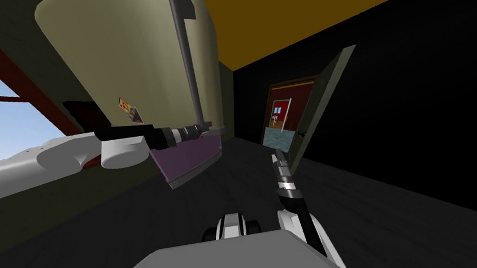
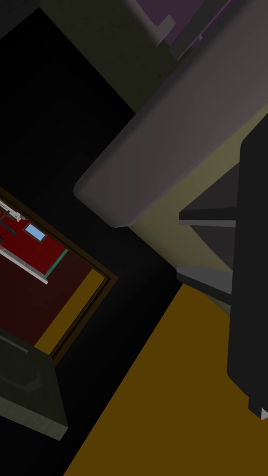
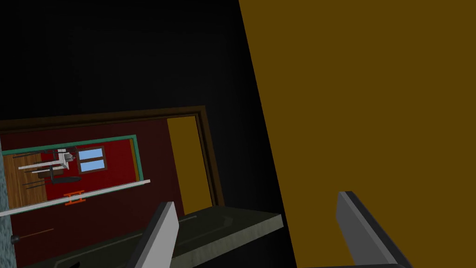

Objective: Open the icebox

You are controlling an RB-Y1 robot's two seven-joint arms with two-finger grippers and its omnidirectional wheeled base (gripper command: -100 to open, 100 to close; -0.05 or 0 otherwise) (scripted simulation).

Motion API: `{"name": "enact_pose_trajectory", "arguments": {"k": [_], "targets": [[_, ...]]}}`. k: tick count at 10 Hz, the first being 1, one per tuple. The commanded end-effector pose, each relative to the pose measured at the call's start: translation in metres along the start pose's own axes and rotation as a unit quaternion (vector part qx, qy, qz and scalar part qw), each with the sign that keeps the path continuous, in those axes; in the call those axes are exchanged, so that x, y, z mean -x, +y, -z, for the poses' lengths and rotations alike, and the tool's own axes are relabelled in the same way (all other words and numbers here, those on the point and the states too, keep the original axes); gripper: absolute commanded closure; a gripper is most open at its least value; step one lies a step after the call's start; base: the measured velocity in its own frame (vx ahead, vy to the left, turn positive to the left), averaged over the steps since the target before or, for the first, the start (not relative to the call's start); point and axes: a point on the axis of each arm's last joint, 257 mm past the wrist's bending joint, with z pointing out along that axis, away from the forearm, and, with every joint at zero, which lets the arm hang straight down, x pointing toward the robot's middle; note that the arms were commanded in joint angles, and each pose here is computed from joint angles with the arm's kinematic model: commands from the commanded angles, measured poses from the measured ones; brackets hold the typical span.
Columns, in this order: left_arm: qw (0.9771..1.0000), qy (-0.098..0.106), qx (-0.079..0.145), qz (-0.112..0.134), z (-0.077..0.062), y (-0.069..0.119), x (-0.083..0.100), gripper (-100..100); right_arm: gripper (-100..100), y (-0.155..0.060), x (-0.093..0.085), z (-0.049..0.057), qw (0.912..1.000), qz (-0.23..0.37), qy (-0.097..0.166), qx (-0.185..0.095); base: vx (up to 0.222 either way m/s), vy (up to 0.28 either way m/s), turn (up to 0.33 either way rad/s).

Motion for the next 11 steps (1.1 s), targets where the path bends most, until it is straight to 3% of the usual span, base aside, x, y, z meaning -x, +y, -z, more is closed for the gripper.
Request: {"name": "enact_pose_trajectory", "arguments": {"k": [1,2,3,10,11], "targets": [[0.9995,-0.026,0.013,-0.01,-0.002,0.018,0.028,100,0,0.0,0.0,0.0,1.0,0.0,0.0,0.0,-0.233,0.105,-0.322],[0.9999,-0.013,0.003,-0.011,0.003,-0.002,0.023,-100,0,0.0,0.0,0.0,1.0,0.0,0.0,0.0,-0.07,0.035,-0.023],[0.9999,-0.013,0.003,-0.011,0.003,-0.002,0.023,-100,0,0.0,0.0,0.0,1.0,0.0,0.0,0.0,0.049,-0.025,0.071],[0.9998,0.0,-0.003,-0.018,0.017,-0.055,0.037,-100,0,0.0,0.0,0.0,1.0,0.0,0.0,0.0,0.06,-0.019,0.032],[0.9999,0.007,0.005,-0.009,0.014,-0.042,0.03,-100,0,0.0,0.0,0.0,1.0,0.0,0.0,0.0,0.022,-0.005,0.003]]}}
